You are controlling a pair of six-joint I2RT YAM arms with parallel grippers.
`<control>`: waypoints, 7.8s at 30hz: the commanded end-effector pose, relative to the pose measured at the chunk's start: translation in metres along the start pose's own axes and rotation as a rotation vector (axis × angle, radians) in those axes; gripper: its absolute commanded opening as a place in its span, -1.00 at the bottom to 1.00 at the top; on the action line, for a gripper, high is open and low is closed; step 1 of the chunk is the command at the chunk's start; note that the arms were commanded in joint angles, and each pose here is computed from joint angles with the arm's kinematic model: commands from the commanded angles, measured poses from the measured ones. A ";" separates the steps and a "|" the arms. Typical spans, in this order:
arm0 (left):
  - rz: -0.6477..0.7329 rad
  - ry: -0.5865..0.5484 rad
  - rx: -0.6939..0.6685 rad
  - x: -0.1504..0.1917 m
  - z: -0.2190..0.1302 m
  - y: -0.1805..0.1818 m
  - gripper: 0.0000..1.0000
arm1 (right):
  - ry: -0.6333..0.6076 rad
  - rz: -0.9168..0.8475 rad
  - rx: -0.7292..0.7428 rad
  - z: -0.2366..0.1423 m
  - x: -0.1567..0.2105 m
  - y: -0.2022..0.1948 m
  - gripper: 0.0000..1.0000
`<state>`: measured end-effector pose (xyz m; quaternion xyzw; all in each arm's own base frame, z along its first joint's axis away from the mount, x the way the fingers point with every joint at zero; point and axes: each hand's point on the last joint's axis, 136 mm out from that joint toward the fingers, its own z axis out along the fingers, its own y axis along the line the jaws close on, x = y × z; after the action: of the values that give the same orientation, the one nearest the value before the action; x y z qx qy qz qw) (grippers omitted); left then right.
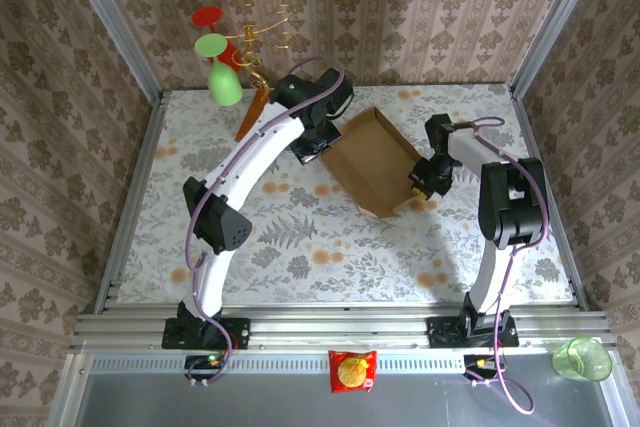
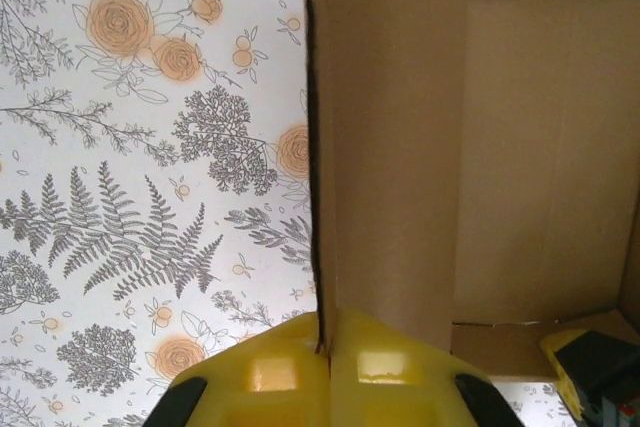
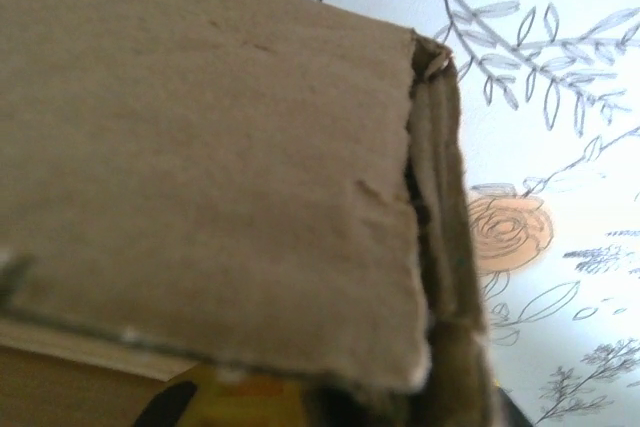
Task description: Fold the paper box
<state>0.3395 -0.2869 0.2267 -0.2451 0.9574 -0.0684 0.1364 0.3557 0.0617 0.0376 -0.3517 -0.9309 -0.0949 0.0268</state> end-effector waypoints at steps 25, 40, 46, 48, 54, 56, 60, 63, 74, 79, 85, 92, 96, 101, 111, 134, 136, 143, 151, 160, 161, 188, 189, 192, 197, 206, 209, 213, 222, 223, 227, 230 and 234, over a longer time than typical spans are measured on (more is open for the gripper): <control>0.949 -0.407 -0.309 -0.096 -0.038 0.007 -1.00 | -0.065 -0.113 -0.553 -0.162 0.070 0.099 0.28; 1.218 -0.647 -0.544 -0.098 -0.033 -0.045 -1.00 | -0.094 0.000 -0.727 -0.186 0.039 0.119 0.13; 1.402 -0.477 -0.318 -0.057 -0.028 -0.053 -1.00 | -0.223 -0.031 -0.657 -0.193 0.009 0.110 0.12; 1.455 -0.444 -0.264 -0.047 -0.034 -0.052 -1.00 | -0.269 -0.041 -0.605 -0.193 -0.001 0.103 0.12; 1.516 -0.432 -0.219 -0.042 -0.045 -0.050 -1.00 | -0.323 -0.024 -0.547 -0.195 -0.018 0.097 0.12; 1.536 -0.431 -0.195 -0.038 -0.049 -0.051 -1.00 | -0.384 -0.106 -0.560 -0.201 -0.027 0.105 0.13; 1.564 -0.450 -0.192 -0.037 -0.062 -0.048 -1.00 | -0.606 -0.430 -0.587 -0.205 -0.047 0.126 0.02; 1.589 -0.453 -0.201 -0.037 -0.066 -0.045 -1.00 | -0.681 -0.748 -0.708 -0.202 -0.036 0.152 -0.10; 1.667 -0.457 -0.115 -0.037 -0.050 -0.044 -1.00 | -0.949 -1.461 -0.788 -0.169 0.010 0.161 0.27; 1.711 -0.444 -0.068 -0.040 -0.048 -0.043 -1.00 | -0.939 -1.547 -0.754 -0.158 0.012 0.164 0.29; 1.751 -0.443 -0.035 -0.041 -0.047 -0.046 -1.00 | -0.961 -1.575 -0.726 -0.159 0.005 0.177 0.27; 1.753 -0.448 -0.026 -0.044 -0.044 -0.049 -1.00 | -0.921 -1.619 -0.746 -0.160 0.014 0.193 0.11; 1.741 -0.460 -0.026 -0.046 -0.045 -0.052 -1.00 | -0.886 -1.618 -0.742 -0.152 0.017 0.195 -0.19; 1.731 -0.455 -0.019 -0.046 -0.043 -0.053 -1.00 | -0.887 -1.609 -0.741 -0.153 0.021 0.193 -0.50; 1.632 -0.480 0.070 -0.039 -0.053 -0.063 -0.57 | -0.883 -1.557 -0.673 -0.146 0.020 0.196 -1.00; 0.665 -0.480 0.509 -0.078 -0.046 0.128 0.24 | -0.896 -1.512 -0.679 -0.143 0.013 0.172 -1.00; 0.704 -0.476 0.502 -0.076 -0.040 0.129 0.24 | -0.897 -1.512 -0.676 -0.143 0.013 0.172 -1.00; 0.774 -0.398 0.454 -0.079 -0.008 0.124 0.24 | -0.885 -1.512 -0.674 -0.141 0.014 0.171 -1.00; 0.787 -0.384 0.386 -0.088 0.010 0.118 0.15 | -0.884 -1.501 -0.671 -0.142 0.012 0.172 -1.00; 0.784 -0.341 0.359 -0.081 0.023 0.098 -0.38 | -0.878 -1.473 -0.658 -0.138 0.015 0.175 -1.00; 0.774 -0.337 0.350 -0.081 0.024 0.098 -0.48 | -0.879 -1.460 -0.656 -0.138 0.015 0.175 -1.00; 0.593 -0.466 0.320 -0.119 0.013 0.048 -1.00 | -1.136 -0.974 -0.681 -0.176 0.009 0.183 -1.00; 0.589 -0.478 0.325 -0.122 0.013 0.045 -1.00 | -1.151 -0.958 -0.685 -0.178 0.007 0.183 -1.00; 0.583 -0.515 0.341 -0.132 0.014 0.034 -1.00 | -1.205 -0.923 -0.692 -0.183 0.002 0.182 -1.00; 0.561 -0.603 0.406 -0.143 0.014 0.017 -1.00 | -1.216 -0.866 -0.730 -0.173 -0.001 0.180 -1.00; 0.549 -0.756 0.551 -0.128 0.006 0.007 -1.00 | -1.226 -0.826 -0.734 -0.151 0.001 0.166 -1.00; 0.560 -0.768 0.580 -0.118 0.008 0.008 -1.00 | -1.223 -0.810 -0.742 -0.146 0.003 0.160 -1.00; 0.570 -0.744 0.584 -0.106 0.010 0.011 -1.00 | -1.214 -0.808 -0.720 -0.142 0.008 0.155 -1.00; 0.560 -0.752 0.601 -0.085 0.010 0.025 -1.00 | -1.210 -0.771 -0.677 -0.127 0.023 0.139 -1.00; 0.561 -0.756 0.606 -0.083 0.010 0.027 -1.00 | -1.211 -0.769 -0.675 -0.126 0.025 0.138 -1.00; 0.563 -0.776 0.613 -0.079 0.011 0.034 -1.00 | -1.224 -0.759 -0.659 -0.123 0.028 0.134 -1.00; 0.566 -0.799 0.625 -0.075 0.011 0.040 -1.00 | -1.240 -0.761 -0.645 -0.121 0.029 0.131 -1.00; 0.584 -0.842 0.641 -0.070 0.011 0.045 -1.00 | -1.254 -0.768 -0.642 -0.115 0.031 0.129 -1.00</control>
<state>0.3869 -0.1970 0.1864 0.0662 0.8288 -0.1554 0.5335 0.4212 0.1519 0.1808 0.0118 -0.7551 -0.1499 -0.6382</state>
